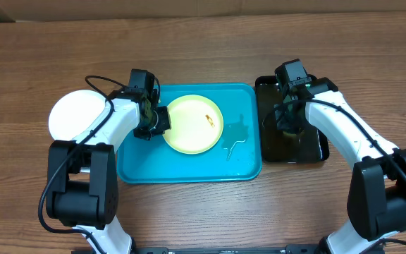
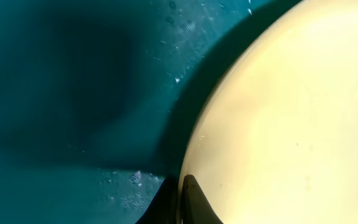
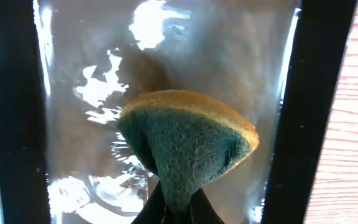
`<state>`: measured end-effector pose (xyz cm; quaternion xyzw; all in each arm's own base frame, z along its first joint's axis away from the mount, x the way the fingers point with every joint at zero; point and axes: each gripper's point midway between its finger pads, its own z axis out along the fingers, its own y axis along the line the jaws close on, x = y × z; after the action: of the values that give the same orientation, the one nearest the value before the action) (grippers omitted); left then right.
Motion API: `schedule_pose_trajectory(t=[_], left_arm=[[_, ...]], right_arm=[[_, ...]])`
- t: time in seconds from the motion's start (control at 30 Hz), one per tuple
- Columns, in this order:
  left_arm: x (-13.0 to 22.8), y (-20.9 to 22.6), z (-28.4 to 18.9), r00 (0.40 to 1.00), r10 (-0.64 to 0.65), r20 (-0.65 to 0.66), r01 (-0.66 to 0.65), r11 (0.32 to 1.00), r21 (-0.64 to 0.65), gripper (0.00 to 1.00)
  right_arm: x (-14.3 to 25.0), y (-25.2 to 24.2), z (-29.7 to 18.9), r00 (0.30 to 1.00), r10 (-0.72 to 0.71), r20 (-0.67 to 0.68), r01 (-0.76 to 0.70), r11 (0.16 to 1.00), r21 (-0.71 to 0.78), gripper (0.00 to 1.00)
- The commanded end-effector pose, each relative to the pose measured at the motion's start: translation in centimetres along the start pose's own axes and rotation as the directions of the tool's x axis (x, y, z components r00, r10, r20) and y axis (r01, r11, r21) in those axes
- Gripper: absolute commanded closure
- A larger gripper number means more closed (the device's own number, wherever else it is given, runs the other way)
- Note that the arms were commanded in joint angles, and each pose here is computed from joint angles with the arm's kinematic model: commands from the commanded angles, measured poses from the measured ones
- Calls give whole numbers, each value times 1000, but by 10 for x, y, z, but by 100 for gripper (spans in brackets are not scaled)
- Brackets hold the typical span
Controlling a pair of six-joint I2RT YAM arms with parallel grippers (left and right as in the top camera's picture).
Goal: Clean dirty plates on tray and stack at the side
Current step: 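Lift the wet sponge out of the black tray with the right gripper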
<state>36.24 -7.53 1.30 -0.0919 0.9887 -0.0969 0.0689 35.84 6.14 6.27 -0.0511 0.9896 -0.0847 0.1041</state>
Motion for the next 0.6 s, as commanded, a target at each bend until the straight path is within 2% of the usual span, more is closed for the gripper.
schedule_pose_trajectory(t=[0.0, 0.3, 0.57], left_arm=[[4, -12, 1, 999, 26, -30, -26, 999, 30, 96], [11, -17, 1, 998, 43, -47, -42, 999, 27, 95], [10, -14, 2, 998, 51, -40, -51, 999, 5, 93]], right_arm=[[-13, -9, -18, 998, 10, 64, -12, 1000, 29, 96], [-12, -11, -27, 996, 73, 55, -74, 997, 30, 96], [-25, -18, -66, 992, 89, 85, -91, 996, 25, 96]])
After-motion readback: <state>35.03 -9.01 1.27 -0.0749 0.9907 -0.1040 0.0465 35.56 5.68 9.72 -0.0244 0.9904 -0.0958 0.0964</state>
